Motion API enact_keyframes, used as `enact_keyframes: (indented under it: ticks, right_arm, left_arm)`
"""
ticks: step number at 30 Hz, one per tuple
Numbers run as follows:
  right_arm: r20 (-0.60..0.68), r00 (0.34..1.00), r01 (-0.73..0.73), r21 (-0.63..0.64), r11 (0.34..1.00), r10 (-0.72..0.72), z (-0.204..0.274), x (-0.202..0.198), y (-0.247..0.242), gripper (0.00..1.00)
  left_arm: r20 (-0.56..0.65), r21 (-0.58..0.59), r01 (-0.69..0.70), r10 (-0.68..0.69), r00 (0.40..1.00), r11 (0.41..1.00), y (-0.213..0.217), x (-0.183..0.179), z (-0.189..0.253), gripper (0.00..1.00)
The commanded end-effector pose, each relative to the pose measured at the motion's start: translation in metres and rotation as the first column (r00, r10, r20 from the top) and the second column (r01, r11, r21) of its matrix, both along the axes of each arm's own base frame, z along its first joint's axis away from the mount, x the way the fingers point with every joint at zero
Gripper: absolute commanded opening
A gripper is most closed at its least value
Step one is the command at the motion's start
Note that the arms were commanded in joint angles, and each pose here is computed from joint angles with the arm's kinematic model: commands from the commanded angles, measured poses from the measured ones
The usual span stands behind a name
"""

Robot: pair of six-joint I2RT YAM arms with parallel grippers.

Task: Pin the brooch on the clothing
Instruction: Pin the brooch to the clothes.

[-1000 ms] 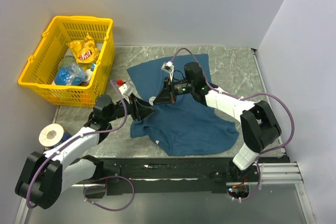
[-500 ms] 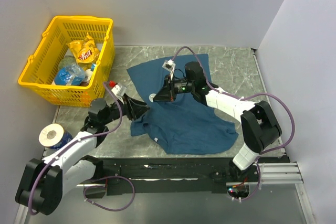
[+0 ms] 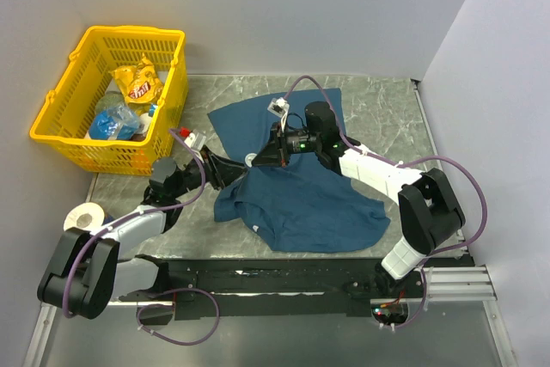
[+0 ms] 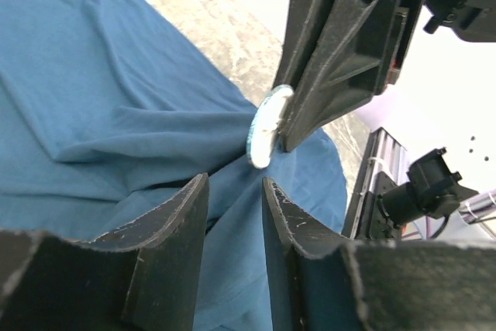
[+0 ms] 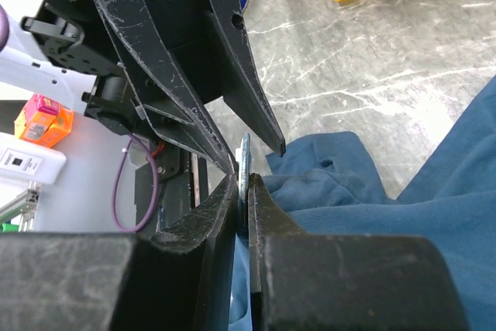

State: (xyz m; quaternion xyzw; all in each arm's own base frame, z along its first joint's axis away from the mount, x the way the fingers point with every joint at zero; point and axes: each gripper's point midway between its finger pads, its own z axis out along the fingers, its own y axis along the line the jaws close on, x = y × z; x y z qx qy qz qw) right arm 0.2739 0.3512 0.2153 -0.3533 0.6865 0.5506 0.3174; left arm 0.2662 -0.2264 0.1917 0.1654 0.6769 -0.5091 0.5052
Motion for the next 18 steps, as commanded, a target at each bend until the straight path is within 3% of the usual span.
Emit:
enact_keyframes:
  ticks: [1, 5, 12, 18]
  right_arm:
    - [0.1, 0.995, 0.002, 0.06, 0.998, -0.008, 0.032, -0.001, -0.003, 0.0]
    - [0.092, 0.996, -0.001, 0.061, 0.998, -0.005, 0.031, -0.001, -0.003, 0.0]
    - [0.095, 0.995, -0.004, 0.063, 0.998, -0.002, 0.032, -0.002, -0.003, 0.0]
    - [0.089, 0.996, -0.004, 0.061, 0.998, -0.002, 0.03, -0.002, -0.004, 0.0]
  left_arm:
    - [0.123, -0.063, 0.063, -0.055, 0.991, 0.996, -0.005, -0.006, 0.034, 0.39]
    - [0.128, -0.057, 0.051, -0.044, 0.991, 0.997, -0.005, -0.003, 0.037, 0.42]
    - [0.115, -0.071, 0.074, -0.066, 0.991, 0.995, -0.009, 0.001, 0.035, 0.35]
    - [0.132, -0.073, 0.075, -0.065, 0.989, 0.994, -0.012, 0.008, 0.044, 0.39]
